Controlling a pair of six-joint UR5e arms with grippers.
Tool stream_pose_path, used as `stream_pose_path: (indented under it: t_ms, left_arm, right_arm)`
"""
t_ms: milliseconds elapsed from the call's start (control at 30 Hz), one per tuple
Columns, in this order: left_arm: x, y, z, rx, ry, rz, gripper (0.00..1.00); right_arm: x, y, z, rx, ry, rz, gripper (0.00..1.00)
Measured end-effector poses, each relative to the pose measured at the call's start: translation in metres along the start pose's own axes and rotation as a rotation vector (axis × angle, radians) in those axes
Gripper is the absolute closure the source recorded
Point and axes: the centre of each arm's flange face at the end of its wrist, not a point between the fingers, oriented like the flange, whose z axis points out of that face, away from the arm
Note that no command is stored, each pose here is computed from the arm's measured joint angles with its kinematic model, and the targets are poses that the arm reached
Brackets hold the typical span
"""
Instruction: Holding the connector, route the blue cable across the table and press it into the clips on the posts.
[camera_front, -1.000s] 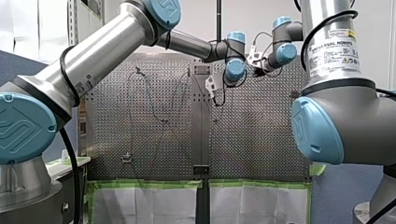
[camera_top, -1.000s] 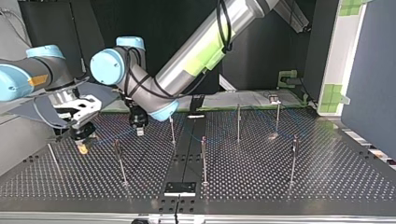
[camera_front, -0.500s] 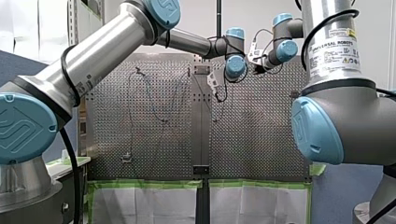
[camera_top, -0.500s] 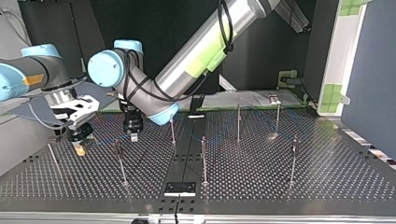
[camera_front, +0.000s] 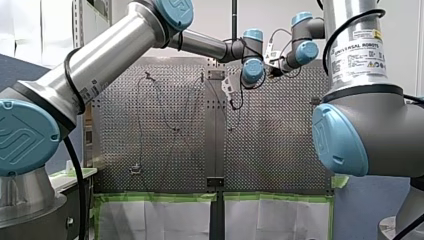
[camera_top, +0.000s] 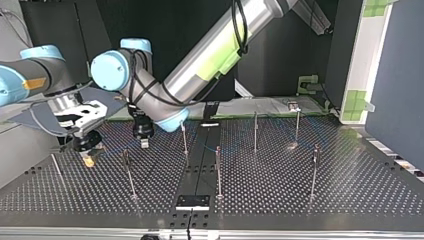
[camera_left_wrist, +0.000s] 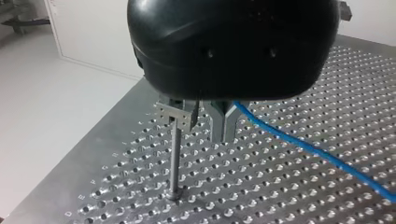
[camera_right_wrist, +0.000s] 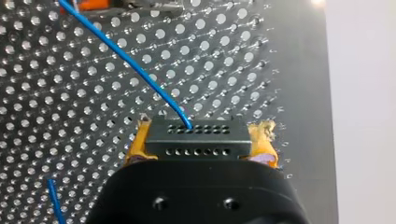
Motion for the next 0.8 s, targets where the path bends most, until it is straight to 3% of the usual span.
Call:
stream_pose_path:
  t_ms: [333,500,800]
  left_arm:
    - [-0.006,0.001,0.002,-0.001,-0.012,-0.009,0.99]
    - [-0.007,0.004,0.015,0.023,-0.03,-0.012,0.99]
    - [-0.009,0.029,0.052,0.046,-0.065,-0.03,0.99]
  right_arm:
    - [0.011,-0.003,-0.006,0.008,0.019,-0.004,1.0]
    - [0.009,-0.001,-0.004,0.007,0.016,-0.003,1.0]
    - [-0.004,0.013,0.006,0.005,0.003,0.005,1.0]
